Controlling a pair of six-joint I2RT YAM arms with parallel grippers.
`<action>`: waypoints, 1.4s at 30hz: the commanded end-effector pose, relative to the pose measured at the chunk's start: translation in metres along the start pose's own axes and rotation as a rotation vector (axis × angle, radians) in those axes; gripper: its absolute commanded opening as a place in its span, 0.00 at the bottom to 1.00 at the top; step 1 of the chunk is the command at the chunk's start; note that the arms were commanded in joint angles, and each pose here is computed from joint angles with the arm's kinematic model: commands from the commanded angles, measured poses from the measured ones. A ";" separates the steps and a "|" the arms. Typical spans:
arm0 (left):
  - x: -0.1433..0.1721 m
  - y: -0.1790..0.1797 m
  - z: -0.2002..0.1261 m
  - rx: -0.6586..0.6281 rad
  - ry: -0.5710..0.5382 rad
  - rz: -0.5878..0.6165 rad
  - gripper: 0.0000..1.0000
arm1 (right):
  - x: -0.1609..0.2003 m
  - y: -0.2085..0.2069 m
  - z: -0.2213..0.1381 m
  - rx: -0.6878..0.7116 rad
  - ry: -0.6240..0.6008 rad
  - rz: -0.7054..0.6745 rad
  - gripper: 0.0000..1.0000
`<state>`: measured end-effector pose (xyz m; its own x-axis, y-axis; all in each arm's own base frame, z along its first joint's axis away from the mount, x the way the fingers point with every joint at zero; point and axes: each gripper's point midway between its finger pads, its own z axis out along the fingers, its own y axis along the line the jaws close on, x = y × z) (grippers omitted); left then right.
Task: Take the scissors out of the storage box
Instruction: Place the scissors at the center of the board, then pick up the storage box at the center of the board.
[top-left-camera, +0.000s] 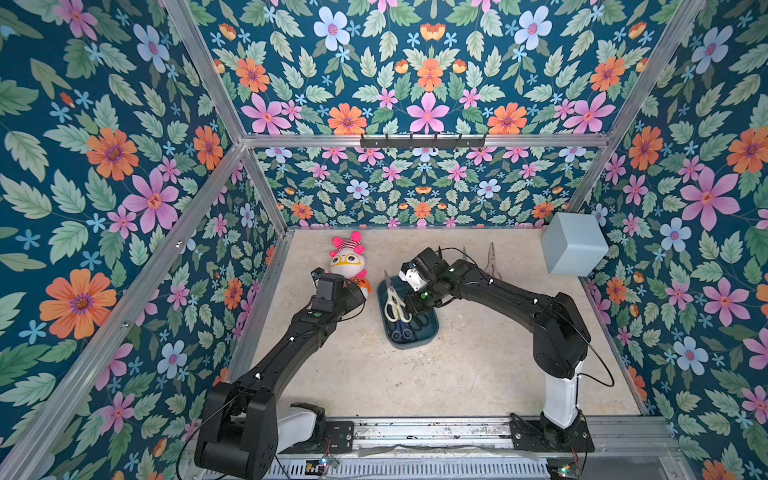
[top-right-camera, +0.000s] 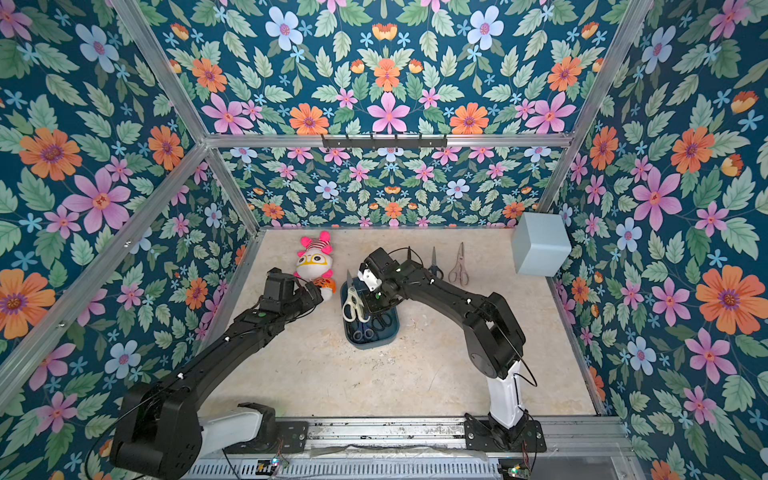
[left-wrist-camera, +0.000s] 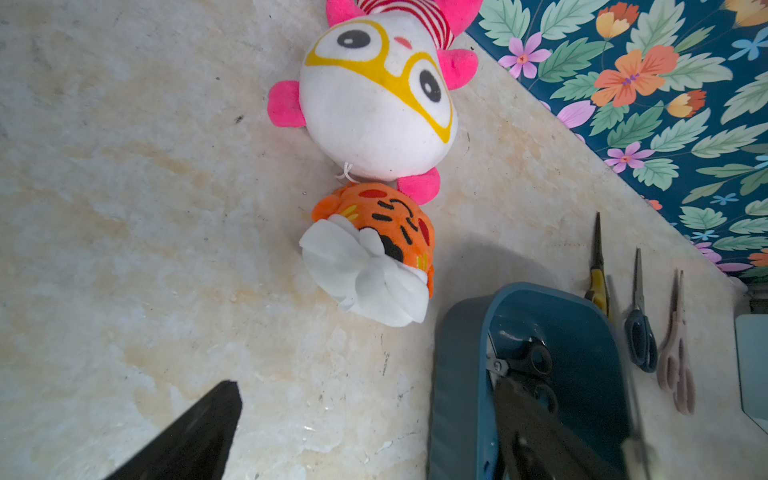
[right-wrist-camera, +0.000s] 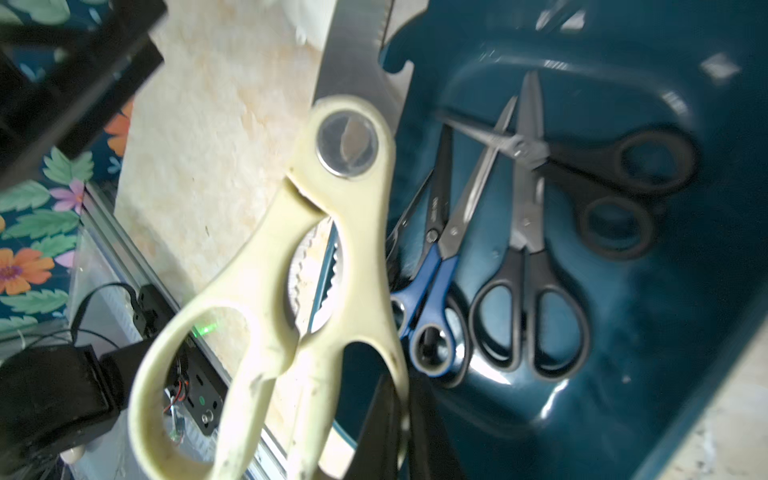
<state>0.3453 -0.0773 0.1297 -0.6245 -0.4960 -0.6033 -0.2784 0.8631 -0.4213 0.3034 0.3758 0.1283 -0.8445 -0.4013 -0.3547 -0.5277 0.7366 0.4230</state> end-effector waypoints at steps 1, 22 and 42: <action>0.004 -0.011 0.000 0.056 0.035 0.005 0.97 | -0.025 -0.022 -0.016 0.058 -0.092 0.068 0.00; 0.079 -0.063 0.035 0.190 0.263 0.052 0.58 | -0.042 -0.158 -0.076 0.479 -0.221 0.301 0.00; 0.089 -0.062 0.054 0.163 0.303 0.117 0.24 | -0.030 -0.166 -0.082 0.541 -0.200 0.279 0.00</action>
<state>0.3453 -0.1806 0.0662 -0.8370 -0.3461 -0.4239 -0.1037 0.8610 -0.4980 0.4099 0.2269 0.1355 -0.8866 -0.0702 -0.4571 -0.1248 0.9881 0.0903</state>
